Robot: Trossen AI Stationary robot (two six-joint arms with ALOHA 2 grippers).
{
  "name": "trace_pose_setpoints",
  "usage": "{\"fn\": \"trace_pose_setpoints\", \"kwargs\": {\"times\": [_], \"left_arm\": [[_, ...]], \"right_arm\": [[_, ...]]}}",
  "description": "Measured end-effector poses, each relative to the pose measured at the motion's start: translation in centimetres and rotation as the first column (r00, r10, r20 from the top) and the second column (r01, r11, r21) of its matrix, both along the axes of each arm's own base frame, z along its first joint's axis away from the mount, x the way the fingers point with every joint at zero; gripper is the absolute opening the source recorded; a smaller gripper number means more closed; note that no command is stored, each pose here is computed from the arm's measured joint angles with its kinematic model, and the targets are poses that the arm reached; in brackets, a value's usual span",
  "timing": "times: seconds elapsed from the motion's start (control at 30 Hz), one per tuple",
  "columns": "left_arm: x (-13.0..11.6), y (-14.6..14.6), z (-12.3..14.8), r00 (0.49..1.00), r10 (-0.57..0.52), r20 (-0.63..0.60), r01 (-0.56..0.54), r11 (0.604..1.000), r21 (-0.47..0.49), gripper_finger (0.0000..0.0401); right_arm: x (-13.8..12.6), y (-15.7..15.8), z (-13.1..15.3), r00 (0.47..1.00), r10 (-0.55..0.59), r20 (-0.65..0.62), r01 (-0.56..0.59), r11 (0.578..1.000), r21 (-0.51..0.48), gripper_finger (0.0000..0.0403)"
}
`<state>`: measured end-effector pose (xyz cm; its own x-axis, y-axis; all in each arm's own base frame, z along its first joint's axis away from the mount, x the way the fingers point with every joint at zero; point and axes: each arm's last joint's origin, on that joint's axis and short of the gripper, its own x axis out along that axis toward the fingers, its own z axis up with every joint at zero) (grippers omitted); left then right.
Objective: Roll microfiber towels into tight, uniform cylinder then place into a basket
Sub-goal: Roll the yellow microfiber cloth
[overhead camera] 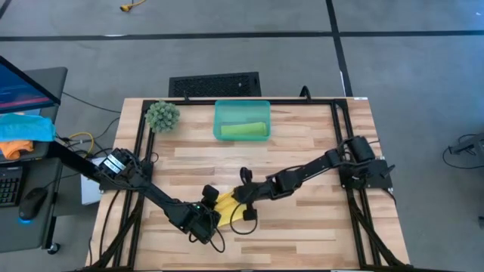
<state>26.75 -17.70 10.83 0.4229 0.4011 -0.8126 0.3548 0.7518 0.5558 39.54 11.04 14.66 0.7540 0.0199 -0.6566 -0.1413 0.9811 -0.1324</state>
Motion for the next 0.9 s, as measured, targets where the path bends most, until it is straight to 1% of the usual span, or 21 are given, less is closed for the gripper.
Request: {"fn": "trace_pose_setpoints", "kwargs": {"times": [0.1, 0.17, 0.23, 0.3, 0.47, 0.7, 0.83, 0.9], "left_arm": [[0.0, 0.0, 0.0, 1.000, 0.000, 0.000, 0.000, 1.000, 0.000, 0.0000], [0.0, 0.0, 0.0, 1.000, 0.000, 0.000, 0.000, 1.000, 0.000, 0.0000], [0.0, 0.0, 0.0, 1.000, 0.000, 0.000, 0.000, 1.000, 0.000, 0.0000], [0.0, 0.0, 0.0, 1.000, 0.000, 0.000, 0.000, 1.000, 0.001, 0.0000], [0.0, 0.0, 0.0, 1.000, 0.000, -0.003, 0.000, 1.000, 0.003, 0.0000], [-0.1, 0.1, 0.0, 1.000, 0.000, -0.008, 0.000, 1.000, 0.008, 0.0000], [-0.1, 0.1, 0.0, 1.000, 0.000, -0.010, 0.000, 1.000, 0.009, 0.0000], [-0.1, 0.1, 0.0, 1.000, 0.000, -0.014, 0.000, 1.000, 0.010, 0.0003]], "right_arm": [[0.6, -0.7, 0.6, 0.997, -0.035, 0.068, 0.035, 0.999, 0.002, 0.0014], [0.8, -1.3, 0.7, 0.996, -0.049, 0.078, 0.048, 0.999, 0.008, 0.0014], [1.1, -1.9, -0.1, 0.996, -0.073, 0.058, 0.072, 0.997, 0.018, 0.0015], [0.9, -2.4, -1.3, 0.996, -0.092, -0.002, 0.092, 0.996, 0.018, 0.0015], [1.0, -2.1, -3.2, 0.996, -0.069, -0.061, 0.073, 0.996, 0.058, 0.0014], [0.5, -0.9, -3.9, 0.992, -0.064, -0.107, 0.069, 0.997, 0.045, 0.0013], [0.1, -0.8, -4.2, 0.990, -0.099, -0.102, 0.100, 0.995, 0.002, 0.0010], [0.0, -0.8, -4.3, 0.988, -0.110, -0.104, 0.111, 0.994, 0.009, 0.0010]]}}
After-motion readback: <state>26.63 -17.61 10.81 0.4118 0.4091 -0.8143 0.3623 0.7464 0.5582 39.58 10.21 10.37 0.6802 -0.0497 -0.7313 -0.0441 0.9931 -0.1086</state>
